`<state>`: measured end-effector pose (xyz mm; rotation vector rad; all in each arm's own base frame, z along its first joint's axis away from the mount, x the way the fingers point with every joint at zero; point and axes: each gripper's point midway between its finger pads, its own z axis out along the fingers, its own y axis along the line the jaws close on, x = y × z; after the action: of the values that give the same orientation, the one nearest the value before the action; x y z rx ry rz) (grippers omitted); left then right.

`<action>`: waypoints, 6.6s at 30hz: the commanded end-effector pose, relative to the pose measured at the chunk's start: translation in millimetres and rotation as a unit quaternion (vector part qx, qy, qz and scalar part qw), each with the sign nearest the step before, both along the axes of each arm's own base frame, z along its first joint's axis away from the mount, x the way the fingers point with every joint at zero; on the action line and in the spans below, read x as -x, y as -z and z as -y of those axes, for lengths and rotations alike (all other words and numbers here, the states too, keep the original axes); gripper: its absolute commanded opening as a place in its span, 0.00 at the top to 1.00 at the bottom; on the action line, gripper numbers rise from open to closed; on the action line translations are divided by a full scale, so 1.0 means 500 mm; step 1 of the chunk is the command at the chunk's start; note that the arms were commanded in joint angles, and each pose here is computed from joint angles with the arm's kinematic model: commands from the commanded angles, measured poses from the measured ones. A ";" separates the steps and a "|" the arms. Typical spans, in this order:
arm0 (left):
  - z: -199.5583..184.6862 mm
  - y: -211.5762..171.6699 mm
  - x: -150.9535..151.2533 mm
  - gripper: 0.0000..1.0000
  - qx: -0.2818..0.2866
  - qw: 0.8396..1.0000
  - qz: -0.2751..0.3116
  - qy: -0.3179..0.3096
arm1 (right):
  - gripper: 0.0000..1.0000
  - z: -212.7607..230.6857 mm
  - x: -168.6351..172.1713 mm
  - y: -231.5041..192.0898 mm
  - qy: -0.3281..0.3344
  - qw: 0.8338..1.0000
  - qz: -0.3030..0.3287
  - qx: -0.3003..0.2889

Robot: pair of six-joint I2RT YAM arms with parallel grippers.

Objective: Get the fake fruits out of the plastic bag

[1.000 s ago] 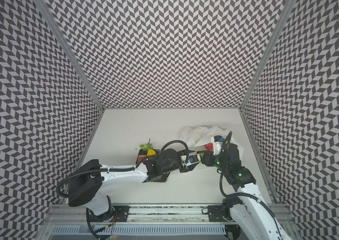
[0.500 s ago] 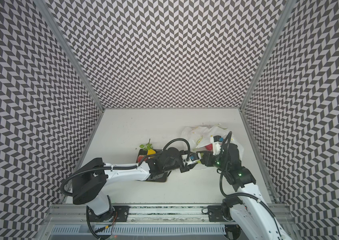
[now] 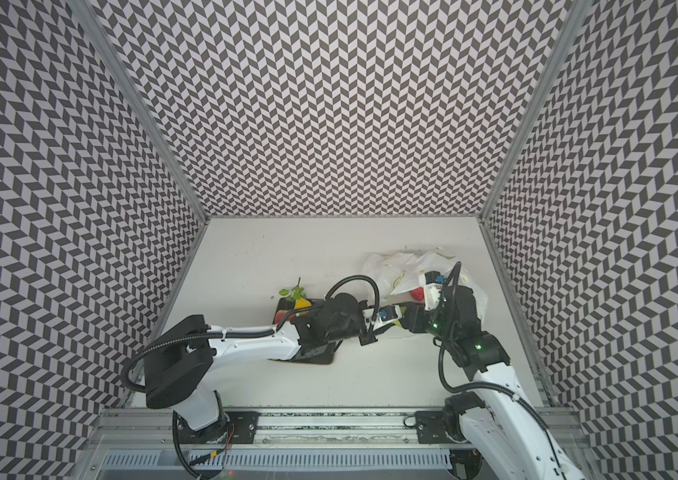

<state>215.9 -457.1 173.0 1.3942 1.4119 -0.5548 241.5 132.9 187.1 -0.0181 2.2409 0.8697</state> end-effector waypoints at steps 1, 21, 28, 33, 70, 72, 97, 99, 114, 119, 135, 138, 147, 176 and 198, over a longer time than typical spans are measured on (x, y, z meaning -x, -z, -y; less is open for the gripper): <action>0.022 -0.066 0.007 0.84 0.041 0.999 0.014 0.017 | 0.42 -0.007 -0.017 -0.041 -0.006 0.999 0.034 -0.007; -0.052 -0.090 0.037 1.00 0.072 0.997 -0.020 -0.013 | 0.01 0.008 -0.007 -0.259 0.015 0.984 0.174 -0.039; -0.122 -0.121 0.064 1.00 0.091 0.993 -0.056 -0.058 | 0.01 0.018 0.014 -0.309 0.023 0.976 0.210 -0.046; -0.229 -0.130 0.071 1.00 0.125 0.973 -0.129 -0.147 | 0.01 0.018 0.008 -0.287 0.027 0.978 0.201 -0.044; -0.387 0.222 0.144 1.00 0.026 0.762 -0.476 -0.438 | 0.02 0.009 0.014 -0.238 0.011 0.983 0.178 -0.046; -0.379 0.225 0.137 1.00 0.028 0.765 -0.476 -0.433 | 0.02 0.008 0.014 -0.238 0.010 0.983 0.177 -0.046; -0.404 0.220 0.143 0.44 0.014 0.749 -0.474 -0.463 | 0.02 0.005 0.015 -0.232 0.004 0.984 0.172 -0.045; -0.414 0.213 0.147 0.43 0.014 0.748 -0.474 -0.464 | 0.02 0.005 0.015 -0.231 0.004 0.984 0.171 -0.044; -0.363 -0.073 0.146 0.24 0.170 0.861 -0.395 -0.271 | 0.07 0.067 -0.026 -0.111 0.122 0.987 0.102 -0.023; -0.326 -0.180 0.103 0.02 0.212 0.892 -0.319 -0.241 | 0.09 0.108 -0.023 -0.112 0.181 0.979 0.093 -0.009; -0.103 -0.085 -0.029 0.00 0.064 0.927 -0.294 -0.226 | 0.27 0.139 0.006 -0.047 0.240 0.971 0.001 -0.008; -0.074 -0.051 -0.050 0.00 0.039 0.929 -0.294 -0.220 | 0.30 0.125 0.007 -0.042 0.218 0.976 -0.003 -0.006; -0.044 0.044 -0.108 0.34 -0.004 0.922 -0.308 -0.235 | 0.31 0.100 -0.008 -0.017 0.164 0.986 -0.011 0.033; -0.024 -0.041 -0.055 0.93 0.111 0.905 -0.386 -0.140 | 0.27 0.196 -0.202 0.133 0.370 0.928 -0.009 0.034; 0.000 0.030 -0.041 0.93 0.095 0.891 -0.421 -0.142 | 0.24 0.143 -0.303 0.227 0.280 0.952 -0.057 0.109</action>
<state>237.9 -447.0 148.0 0.7584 2.1588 -1.1062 374.7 56.5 59.5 0.6302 2.2993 0.3002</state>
